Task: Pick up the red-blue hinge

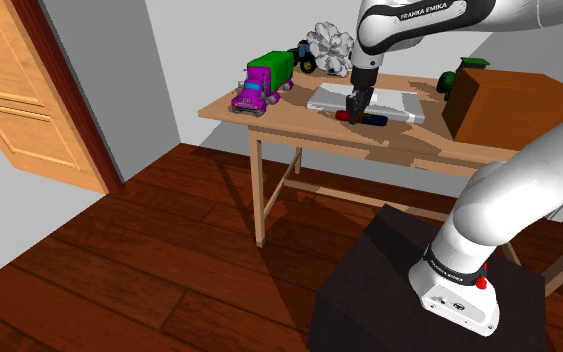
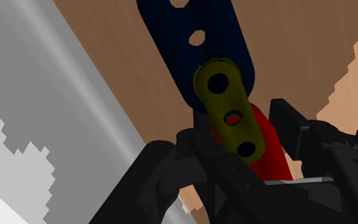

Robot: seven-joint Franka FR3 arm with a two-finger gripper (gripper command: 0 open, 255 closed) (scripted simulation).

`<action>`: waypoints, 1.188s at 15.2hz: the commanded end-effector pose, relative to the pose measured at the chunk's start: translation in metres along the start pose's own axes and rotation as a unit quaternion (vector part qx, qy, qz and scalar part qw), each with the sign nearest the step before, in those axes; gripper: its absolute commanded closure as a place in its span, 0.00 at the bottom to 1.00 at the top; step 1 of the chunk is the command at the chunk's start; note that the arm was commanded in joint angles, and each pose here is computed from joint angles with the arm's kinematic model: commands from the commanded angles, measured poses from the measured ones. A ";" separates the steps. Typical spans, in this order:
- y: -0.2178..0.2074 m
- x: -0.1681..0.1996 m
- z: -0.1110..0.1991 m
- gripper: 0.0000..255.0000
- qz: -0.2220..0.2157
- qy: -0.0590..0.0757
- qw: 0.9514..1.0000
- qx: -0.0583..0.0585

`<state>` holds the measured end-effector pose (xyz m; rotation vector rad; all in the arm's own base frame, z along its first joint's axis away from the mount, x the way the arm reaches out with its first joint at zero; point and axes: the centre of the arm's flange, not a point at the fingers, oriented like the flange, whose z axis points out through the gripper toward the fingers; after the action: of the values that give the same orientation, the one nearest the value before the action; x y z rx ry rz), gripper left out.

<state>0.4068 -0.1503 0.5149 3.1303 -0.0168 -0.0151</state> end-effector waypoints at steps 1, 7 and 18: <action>0.000 0.000 0.001 1.00 0.000 -0.001 1.000 0.000; 0.000 0.000 -0.020 1.00 0.000 -0.001 1.000 0.000; 0.001 -0.001 -0.078 1.00 0.000 -0.001 1.000 0.000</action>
<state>0.4061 -0.1505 0.5880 3.1306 -0.0164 -0.0173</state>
